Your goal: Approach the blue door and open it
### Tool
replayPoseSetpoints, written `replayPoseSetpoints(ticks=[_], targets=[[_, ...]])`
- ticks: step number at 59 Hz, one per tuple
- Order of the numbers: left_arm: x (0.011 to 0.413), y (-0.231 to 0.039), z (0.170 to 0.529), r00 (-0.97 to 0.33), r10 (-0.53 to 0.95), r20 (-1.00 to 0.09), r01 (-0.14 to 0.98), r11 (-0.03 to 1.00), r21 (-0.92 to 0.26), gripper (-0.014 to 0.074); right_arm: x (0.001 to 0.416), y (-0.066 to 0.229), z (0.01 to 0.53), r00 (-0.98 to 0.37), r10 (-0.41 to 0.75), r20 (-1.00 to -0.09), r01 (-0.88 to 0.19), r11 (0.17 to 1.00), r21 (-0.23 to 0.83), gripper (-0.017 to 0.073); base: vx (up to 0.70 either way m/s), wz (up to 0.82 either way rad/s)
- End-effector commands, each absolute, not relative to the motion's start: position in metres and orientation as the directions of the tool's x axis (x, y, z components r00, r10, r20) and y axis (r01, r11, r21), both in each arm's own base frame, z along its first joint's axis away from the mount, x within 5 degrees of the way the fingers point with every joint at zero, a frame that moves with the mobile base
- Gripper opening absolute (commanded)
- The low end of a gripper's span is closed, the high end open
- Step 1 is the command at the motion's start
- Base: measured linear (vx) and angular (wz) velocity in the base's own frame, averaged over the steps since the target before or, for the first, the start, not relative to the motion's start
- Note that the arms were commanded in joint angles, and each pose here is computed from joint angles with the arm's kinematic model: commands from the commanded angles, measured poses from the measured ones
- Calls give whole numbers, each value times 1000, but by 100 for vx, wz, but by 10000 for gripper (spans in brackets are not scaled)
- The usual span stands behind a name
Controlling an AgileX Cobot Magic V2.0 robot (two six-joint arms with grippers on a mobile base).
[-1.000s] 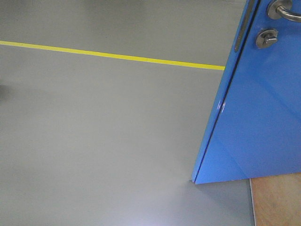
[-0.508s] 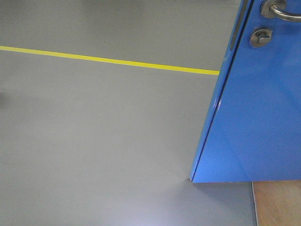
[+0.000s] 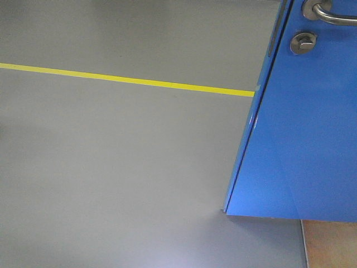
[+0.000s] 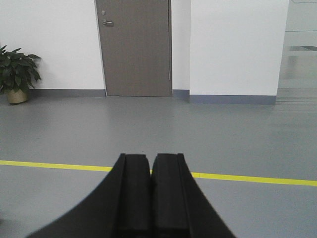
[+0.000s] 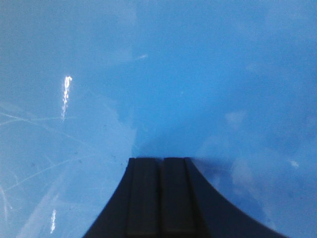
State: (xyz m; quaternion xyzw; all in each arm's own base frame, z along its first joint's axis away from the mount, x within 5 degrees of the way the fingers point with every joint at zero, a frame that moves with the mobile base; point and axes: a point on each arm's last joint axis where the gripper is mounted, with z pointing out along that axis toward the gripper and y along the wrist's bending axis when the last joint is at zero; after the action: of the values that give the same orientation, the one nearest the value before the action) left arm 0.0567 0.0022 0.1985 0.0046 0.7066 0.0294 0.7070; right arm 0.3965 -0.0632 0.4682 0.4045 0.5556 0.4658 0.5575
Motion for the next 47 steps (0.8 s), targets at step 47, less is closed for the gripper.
replayPoseSetpoints(ticks=[47], targets=[[54,2,216,121,44,-992,-35,999,40,73,381,-63,495,4,968,-251,-144,249,958,-1,13,-5]])
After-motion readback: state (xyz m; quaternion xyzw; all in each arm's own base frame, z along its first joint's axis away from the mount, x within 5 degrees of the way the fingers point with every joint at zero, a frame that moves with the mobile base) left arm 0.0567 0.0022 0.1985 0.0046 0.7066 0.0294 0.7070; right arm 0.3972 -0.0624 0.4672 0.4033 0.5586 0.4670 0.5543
